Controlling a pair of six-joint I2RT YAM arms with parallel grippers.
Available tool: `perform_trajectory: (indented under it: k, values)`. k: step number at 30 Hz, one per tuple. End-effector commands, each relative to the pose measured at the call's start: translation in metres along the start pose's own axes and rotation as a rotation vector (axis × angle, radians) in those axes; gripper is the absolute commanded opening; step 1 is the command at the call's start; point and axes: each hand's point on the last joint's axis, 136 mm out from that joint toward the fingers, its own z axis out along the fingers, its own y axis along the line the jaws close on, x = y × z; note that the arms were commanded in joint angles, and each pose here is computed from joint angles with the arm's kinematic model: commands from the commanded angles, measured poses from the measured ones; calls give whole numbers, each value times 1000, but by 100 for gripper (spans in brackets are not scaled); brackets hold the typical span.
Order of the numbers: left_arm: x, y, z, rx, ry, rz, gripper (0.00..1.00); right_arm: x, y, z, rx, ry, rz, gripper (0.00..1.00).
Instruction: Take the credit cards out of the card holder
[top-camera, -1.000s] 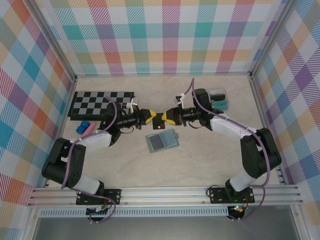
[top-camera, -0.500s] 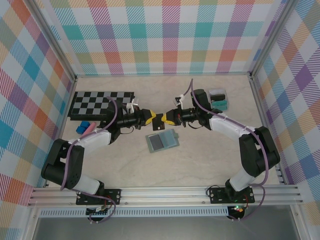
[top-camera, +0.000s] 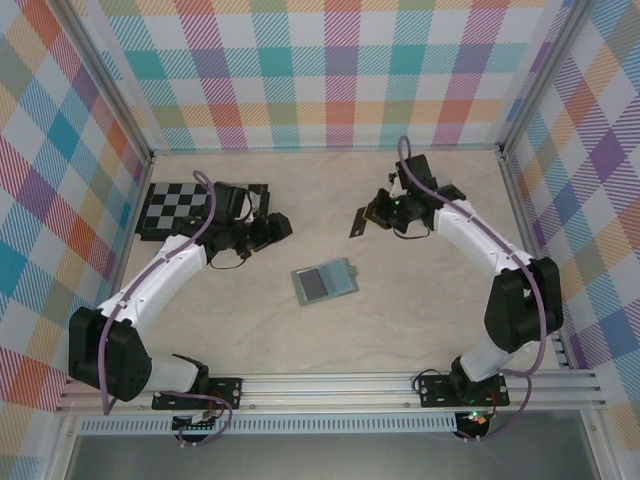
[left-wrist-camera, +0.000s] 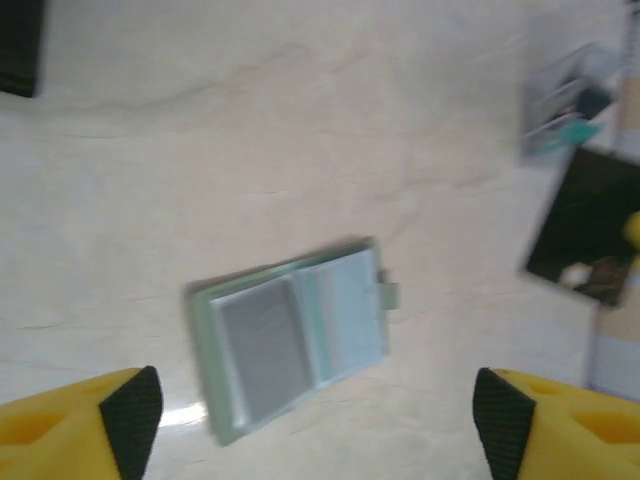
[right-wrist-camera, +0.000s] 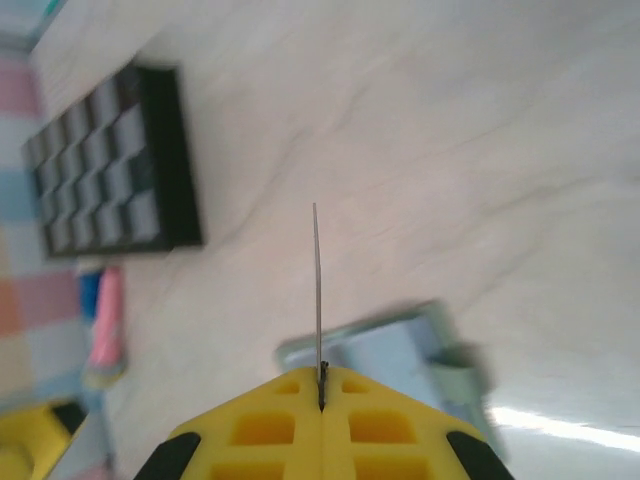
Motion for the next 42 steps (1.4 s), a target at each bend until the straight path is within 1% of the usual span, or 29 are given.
perform_trajectory:
  k: [1, 5, 8, 10, 12, 16, 21, 31, 34, 42]
  values:
    - [5, 27, -14, -146, -14, 67, 89, -33, -60, -20, 337, -135, 116, 0]
    - [7, 31, -13, -163, -8, 77, 95, -71, -75, -30, 454, -259, 228, 0]
    - [10, 34, -12, -170, -3, 74, 100, -97, -86, -42, 545, -347, 350, 0]
    - [12, 36, -10, -171, 5, 69, 100, -110, -94, -49, 611, -395, 439, 0]
    - [14, 38, -9, -171, 11, 66, 100, -123, -99, -51, 645, -436, 508, 0]
    - [18, 40, -6, -171, 26, 60, 100, -137, -110, -50, 671, -465, 628, 0]
    - [21, 41, -1, -162, 46, 50, 100, -144, -127, -50, 699, -488, 757, 0]
    - [25, 37, 11, -130, 84, 26, 100, -156, -151, -44, 698, -514, 941, 0]
    - [27, 37, 12, -126, 91, 20, 100, -158, -156, -38, 702, -507, 984, 0]
    - [34, 40, 13, -121, 106, 6, 100, -162, -165, -22, 697, -498, 1019, 0]
